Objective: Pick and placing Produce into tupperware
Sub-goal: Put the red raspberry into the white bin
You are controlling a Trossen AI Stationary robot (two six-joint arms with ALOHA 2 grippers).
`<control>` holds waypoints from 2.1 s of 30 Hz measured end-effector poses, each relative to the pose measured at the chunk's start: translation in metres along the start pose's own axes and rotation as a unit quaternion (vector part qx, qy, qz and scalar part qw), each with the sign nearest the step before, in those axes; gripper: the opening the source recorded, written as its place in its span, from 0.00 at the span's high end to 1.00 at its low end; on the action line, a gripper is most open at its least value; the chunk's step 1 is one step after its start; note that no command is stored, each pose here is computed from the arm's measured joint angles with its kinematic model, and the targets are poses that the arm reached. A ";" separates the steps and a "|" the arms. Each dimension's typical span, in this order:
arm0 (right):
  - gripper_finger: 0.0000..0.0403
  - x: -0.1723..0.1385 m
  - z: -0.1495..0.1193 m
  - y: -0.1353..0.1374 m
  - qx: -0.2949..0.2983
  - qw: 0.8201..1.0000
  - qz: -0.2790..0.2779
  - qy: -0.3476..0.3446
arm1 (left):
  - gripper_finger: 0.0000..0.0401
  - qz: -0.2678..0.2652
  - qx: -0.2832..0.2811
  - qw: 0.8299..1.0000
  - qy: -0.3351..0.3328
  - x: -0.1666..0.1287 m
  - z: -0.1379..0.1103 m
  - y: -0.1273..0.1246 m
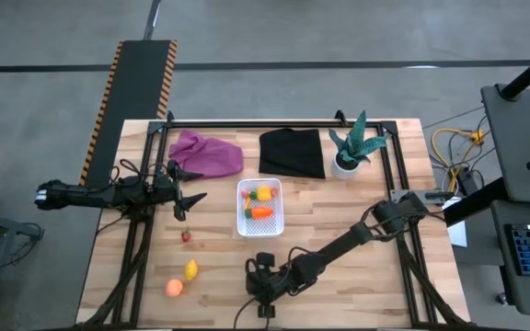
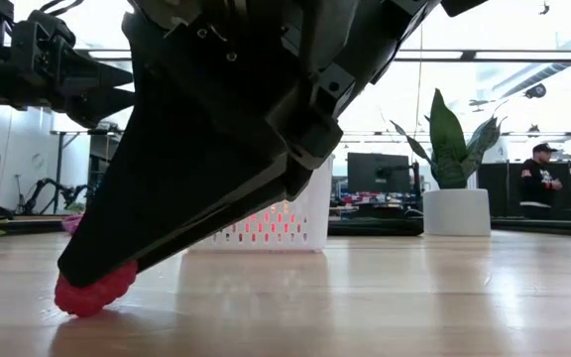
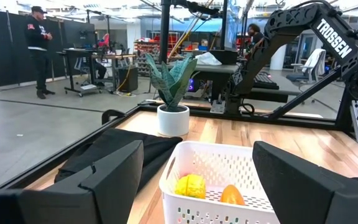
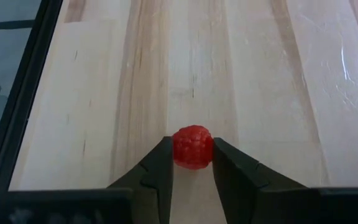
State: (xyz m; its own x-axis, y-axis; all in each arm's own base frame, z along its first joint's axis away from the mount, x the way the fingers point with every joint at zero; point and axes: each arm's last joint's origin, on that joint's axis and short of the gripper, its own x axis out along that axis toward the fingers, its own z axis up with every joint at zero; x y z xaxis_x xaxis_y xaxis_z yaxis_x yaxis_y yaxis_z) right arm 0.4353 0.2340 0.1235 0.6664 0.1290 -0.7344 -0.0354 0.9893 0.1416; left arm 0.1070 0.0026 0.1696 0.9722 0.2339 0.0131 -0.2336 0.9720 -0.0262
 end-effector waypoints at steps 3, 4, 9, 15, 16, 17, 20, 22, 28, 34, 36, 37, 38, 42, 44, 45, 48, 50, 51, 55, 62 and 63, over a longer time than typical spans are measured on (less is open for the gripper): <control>0.77 0.000 0.002 0.000 0.000 1.000 0.001 -0.001 | 0.28 0.000 0.000 1.000 0.000 0.000 0.000 0.000; 0.77 0.000 0.002 0.000 0.000 1.000 0.001 -0.002 | 0.28 0.000 0.000 1.000 0.000 0.000 0.000 0.000; 0.77 -0.001 0.003 0.000 0.000 1.000 0.001 -0.002 | 0.28 0.000 0.000 1.000 0.000 0.000 0.000 0.000; 0.77 -0.002 0.004 0.000 0.000 1.000 0.002 -0.004 | 0.28 0.000 0.000 1.000 0.001 0.000 0.000 0.000; 0.77 -0.003 0.005 0.000 -0.001 1.000 0.002 -0.005 | 0.28 0.000 0.000 1.000 0.001 0.000 0.000 0.000; 0.77 -0.005 0.007 -0.001 0.000 1.000 0.003 -0.008 | 0.28 0.000 0.000 1.000 0.001 0.000 0.000 0.000; 0.77 -0.015 0.017 -0.004 0.005 1.000 0.003 -0.019 | 0.28 0.000 0.000 1.000 0.001 0.000 0.000 0.000; 0.77 -0.024 0.027 -0.008 0.011 0.999 -0.004 -0.036 | 0.28 0.000 0.000 1.000 0.001 0.000 0.000 0.000; 0.77 -0.070 0.060 -0.025 -0.039 0.993 -0.074 -0.079 | 0.28 0.000 0.001 1.000 0.002 0.000 0.000 0.000; 0.77 -0.122 0.082 -0.066 -0.058 0.981 -0.176 -0.059 | 0.28 0.000 0.001 1.000 0.003 0.000 -0.001 0.000; 0.77 -0.132 0.086 -0.084 -0.050 0.978 -0.197 -0.044 | 0.28 0.000 0.001 1.000 0.002 0.000 0.000 0.000; 0.77 -0.135 0.088 -0.094 -0.045 0.977 -0.206 -0.036 | 0.28 0.000 0.001 1.000 0.002 0.000 0.000 0.000; 0.77 -0.137 0.089 -0.103 -0.040 0.976 -0.214 -0.028 | 0.28 0.000 0.001 1.000 0.003 0.000 0.000 0.000; 0.77 -0.137 0.091 -0.137 -0.022 0.972 -0.236 0.003 | 0.28 0.000 0.001 1.000 0.002 0.000 0.000 0.000; 0.77 -0.134 0.091 -0.153 -0.008 0.973 -0.232 0.018 | 0.28 0.000 0.001 1.000 0.003 0.000 0.000 0.000; 0.77 -0.131 0.089 -0.161 -0.002 0.973 -0.230 0.031 | 0.28 0.000 0.001 1.000 0.002 0.000 0.000 0.000; 0.77 -0.121 0.080 -0.181 0.019 0.970 -0.236 0.061 | 0.28 0.000 0.001 1.000 0.003 0.000 -0.001 0.000; 0.77 -0.117 0.075 -0.192 0.029 0.966 -0.245 0.078 | 0.28 0.000 0.001 1.000 0.004 0.000 -0.001 0.000; 0.77 -0.115 0.073 -0.197 0.033 0.965 -0.247 0.082 | 0.28 0.000 0.002 1.000 0.005 0.000 -0.001 0.000; 0.77 -0.112 0.068 -0.208 0.041 0.960 -0.257 0.105 | 0.28 0.000 0.002 1.000 0.005 0.000 -0.001 0.000; 0.75 -0.114 0.060 -0.217 0.067 0.950 -0.271 0.141 | 0.28 0.000 0.002 1.000 0.005 0.000 -0.001 0.000; 0.73 -0.114 0.060 -0.217 0.071 0.950 -0.267 0.143 | 0.28 0.000 0.002 1.000 0.005 0.000 -0.001 0.000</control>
State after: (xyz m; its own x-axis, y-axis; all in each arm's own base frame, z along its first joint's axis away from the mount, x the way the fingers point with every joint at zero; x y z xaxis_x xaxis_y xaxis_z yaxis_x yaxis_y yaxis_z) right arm 0.4115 0.0004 0.2161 0.3305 -0.3564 -0.8739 0.3661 0.9019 -0.2293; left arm 0.1074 0.0026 0.1686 0.9722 0.2339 0.0028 -0.2338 0.9720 -0.0216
